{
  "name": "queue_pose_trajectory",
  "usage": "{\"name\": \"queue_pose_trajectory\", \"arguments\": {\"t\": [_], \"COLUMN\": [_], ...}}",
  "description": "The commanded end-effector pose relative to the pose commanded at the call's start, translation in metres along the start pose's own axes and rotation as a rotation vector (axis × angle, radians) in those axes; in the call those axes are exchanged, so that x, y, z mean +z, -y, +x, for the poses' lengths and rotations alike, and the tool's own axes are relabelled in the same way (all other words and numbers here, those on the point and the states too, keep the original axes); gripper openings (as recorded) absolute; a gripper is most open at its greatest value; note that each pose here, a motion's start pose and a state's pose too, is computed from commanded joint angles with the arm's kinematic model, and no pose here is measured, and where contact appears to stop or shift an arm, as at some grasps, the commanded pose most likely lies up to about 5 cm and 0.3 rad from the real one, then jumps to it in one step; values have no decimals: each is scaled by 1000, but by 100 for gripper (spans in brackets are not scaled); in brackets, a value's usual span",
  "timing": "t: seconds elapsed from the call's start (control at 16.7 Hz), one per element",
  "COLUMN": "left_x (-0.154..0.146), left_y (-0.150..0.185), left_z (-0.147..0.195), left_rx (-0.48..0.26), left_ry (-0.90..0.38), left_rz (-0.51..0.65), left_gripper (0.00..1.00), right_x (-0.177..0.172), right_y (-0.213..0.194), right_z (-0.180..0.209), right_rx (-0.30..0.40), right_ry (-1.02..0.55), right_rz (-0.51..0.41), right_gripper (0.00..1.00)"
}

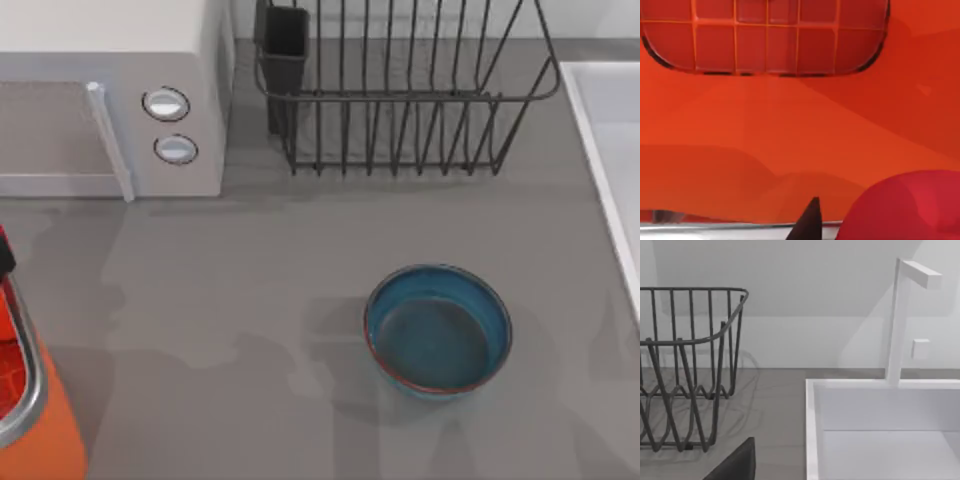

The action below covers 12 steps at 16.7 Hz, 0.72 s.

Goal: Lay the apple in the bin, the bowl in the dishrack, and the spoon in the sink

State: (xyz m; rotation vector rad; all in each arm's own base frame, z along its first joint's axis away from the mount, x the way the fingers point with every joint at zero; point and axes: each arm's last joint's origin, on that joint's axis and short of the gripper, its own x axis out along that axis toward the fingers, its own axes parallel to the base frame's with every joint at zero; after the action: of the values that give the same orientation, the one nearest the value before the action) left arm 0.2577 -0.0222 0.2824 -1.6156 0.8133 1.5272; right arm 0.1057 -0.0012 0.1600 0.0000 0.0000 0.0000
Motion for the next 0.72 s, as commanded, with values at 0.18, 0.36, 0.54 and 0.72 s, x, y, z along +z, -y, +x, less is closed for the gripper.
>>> {"name": "queue_pose_trajectory", "arguments": {"t": [0.18,0.36,0.54,0.72], "left_x": [30,53,68,74], "left_y": [-7,-14,-21,-25], "left_z": [1,2,4,5], "left_rx": [26,48,64,70], "left_ry": [21,46,65,74], "left_rz": [-391,-706,-917,-1007], "left_gripper": [0,0,0,0], "right_x": [0,0,0,0], "right_y": [0,0,0,0], "right_z": [0,0,0,0], "right_rx": [0,0,0,0], "right_ry": [0,0,0,0], "right_rz": [0,0,0,0], "right_gripper": [100,100,100,100]}}
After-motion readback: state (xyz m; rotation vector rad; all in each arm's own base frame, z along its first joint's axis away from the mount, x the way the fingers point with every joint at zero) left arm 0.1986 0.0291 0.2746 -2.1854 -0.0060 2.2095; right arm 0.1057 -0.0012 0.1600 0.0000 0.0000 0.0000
